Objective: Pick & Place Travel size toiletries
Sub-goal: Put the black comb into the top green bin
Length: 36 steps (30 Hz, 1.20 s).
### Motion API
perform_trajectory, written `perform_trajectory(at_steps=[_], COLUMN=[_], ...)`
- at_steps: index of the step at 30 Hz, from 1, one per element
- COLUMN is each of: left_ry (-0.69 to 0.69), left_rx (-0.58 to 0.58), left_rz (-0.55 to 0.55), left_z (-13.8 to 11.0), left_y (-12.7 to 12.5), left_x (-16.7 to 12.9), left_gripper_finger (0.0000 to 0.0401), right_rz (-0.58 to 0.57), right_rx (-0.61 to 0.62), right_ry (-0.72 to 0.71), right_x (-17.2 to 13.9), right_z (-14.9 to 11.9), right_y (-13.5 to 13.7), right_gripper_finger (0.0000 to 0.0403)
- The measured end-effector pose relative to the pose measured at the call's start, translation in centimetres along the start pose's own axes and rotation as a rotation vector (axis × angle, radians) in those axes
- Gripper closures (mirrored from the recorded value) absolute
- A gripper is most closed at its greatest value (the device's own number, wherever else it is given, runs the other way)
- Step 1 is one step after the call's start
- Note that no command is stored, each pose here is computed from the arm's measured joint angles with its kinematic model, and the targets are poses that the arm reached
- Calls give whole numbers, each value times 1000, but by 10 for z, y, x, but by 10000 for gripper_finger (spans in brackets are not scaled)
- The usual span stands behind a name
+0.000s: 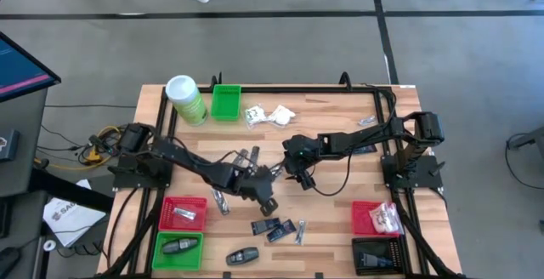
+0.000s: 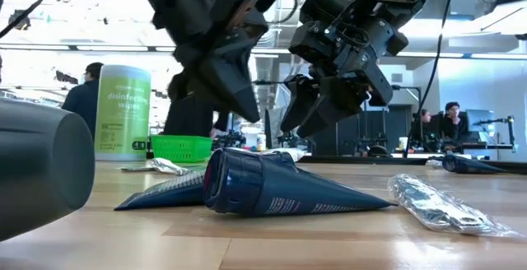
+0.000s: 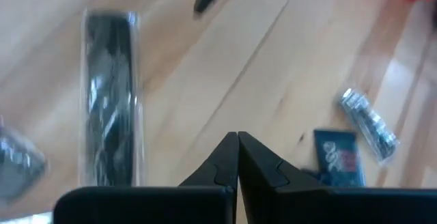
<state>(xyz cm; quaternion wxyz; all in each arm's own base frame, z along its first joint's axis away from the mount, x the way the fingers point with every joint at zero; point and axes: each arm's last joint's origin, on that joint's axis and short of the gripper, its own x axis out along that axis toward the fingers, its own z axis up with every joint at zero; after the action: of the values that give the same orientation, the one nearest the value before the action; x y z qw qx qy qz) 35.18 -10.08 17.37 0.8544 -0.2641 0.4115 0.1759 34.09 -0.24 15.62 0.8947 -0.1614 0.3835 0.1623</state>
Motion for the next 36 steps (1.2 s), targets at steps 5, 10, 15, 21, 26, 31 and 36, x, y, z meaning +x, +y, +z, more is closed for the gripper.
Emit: perform_trajectory(at_steps=[5,10,15,21,26,31,36], left_ry=[24,40,57,100,132,133,136], left_rx=[-55,-84,-87,-123,-126,-135,-135], left_rz=[26,39,43,84,91,96,112], left_z=[-13,-20,-23,-35,-43,-49,-52], left_y=[8,15,18,31,38,42,47], left_x=[5,8,10,14,17,15,17], left_gripper_finger=[401,401,401,401,401,401,401], right_rz=[-2,-10,-16,-34,-48,-56,-53], right_rx=[-4,-7,-9,-10,-16,-13,6], right_ry=[-5,-19,-27,-60,-88,-94,-88], right_x=[0,0,0,-4,-6,-8,-8], right_z=[0,2,3,14,23,25,25], right_y=[0,-1,-3,-9,-13,-16,-16], right_gripper_finger=[175,180,198,226,247,261,266])
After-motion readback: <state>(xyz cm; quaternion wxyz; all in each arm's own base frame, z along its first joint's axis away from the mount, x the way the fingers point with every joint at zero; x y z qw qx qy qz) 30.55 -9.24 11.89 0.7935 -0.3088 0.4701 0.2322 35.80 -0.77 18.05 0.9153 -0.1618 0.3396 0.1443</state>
